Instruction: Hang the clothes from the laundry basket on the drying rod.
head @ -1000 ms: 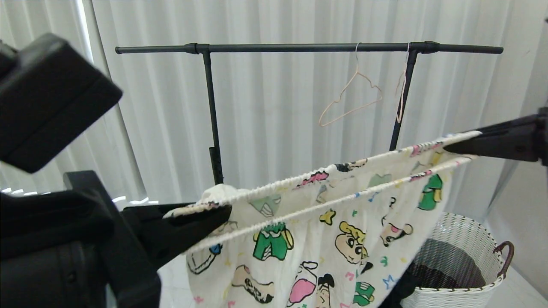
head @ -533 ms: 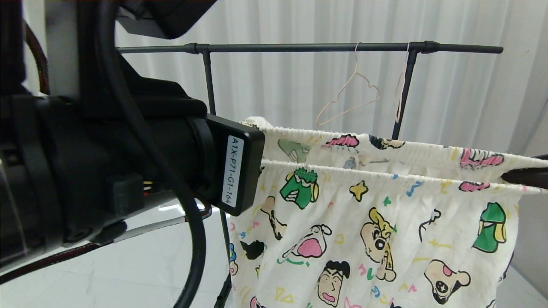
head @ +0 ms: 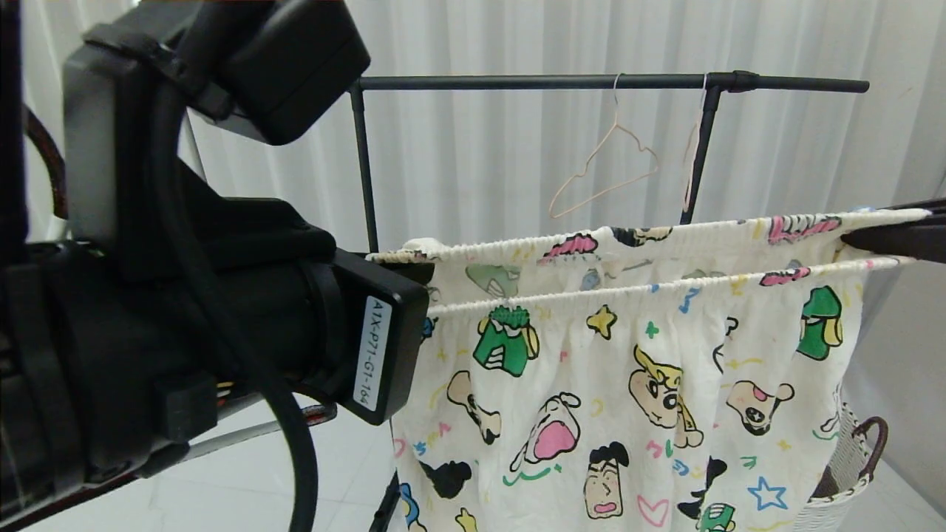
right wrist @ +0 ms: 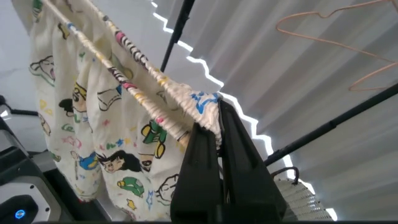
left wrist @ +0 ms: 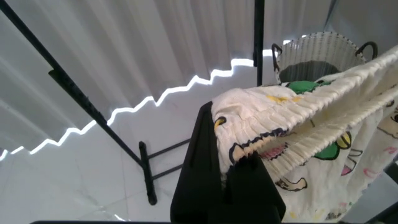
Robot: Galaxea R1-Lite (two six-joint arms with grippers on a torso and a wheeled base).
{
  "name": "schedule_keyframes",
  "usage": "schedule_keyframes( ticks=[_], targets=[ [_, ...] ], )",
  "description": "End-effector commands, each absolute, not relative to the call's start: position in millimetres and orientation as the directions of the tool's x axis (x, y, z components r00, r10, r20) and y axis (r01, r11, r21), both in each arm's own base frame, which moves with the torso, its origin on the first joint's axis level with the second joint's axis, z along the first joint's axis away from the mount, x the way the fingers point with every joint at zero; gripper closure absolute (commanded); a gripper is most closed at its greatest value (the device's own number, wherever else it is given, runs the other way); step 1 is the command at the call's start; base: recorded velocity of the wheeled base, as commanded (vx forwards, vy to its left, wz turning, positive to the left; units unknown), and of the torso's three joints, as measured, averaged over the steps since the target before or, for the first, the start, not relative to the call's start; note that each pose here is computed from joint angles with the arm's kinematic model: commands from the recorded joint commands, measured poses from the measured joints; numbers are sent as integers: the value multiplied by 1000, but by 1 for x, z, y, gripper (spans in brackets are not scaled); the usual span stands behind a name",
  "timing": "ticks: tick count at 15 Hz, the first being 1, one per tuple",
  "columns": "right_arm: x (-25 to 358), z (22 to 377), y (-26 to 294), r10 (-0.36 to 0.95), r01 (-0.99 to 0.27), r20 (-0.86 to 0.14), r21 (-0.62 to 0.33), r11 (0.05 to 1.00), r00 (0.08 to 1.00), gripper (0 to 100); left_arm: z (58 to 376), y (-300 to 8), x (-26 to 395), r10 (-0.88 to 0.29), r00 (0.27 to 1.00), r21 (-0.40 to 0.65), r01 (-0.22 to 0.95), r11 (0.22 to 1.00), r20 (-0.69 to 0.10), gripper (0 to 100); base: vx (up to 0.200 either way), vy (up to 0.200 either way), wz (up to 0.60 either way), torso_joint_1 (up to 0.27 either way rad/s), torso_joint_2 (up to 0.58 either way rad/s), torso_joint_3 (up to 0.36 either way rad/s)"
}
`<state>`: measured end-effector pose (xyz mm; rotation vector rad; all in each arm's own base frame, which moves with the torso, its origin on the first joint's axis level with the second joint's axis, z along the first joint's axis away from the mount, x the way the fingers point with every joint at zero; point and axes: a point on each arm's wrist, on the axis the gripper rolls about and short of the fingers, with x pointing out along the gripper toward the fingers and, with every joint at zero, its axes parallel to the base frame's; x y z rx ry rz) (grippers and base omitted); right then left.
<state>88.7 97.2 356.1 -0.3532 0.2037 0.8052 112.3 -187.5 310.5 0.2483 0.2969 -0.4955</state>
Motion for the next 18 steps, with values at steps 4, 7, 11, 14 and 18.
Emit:
schedule_keyframes(
  ticks=[4,7,11,14,18],
  targets=[
    [92,351,101,662,-738,-332,-230,634,672,100,315,-179,108,-424,848,153,487,860,-317,100,0,0,0,0,0,0],
    [93,348,101,657,-739,-346,-230,633,670,0,314,-179,108,-423,848,155,487,859,-321,100,0,0,0,0,0,0],
    [87,343,95,668,-751,-350,-225,621,657,0,310,-183,113,-347,882,193,419,887,-318,100,0,0,0,0,0,0],
    [87,345,88,635,-713,-335,-220,666,697,0,309,-181,112,-330,890,200,401,894,-314,100,0,0,0,0,0,0],
    [115,325,44,-14,-161,-414,-384,909,910,0,299,-128,118,-132,942,349,241,905,-308,100,0,0,0,0,0,0]
  ],
)
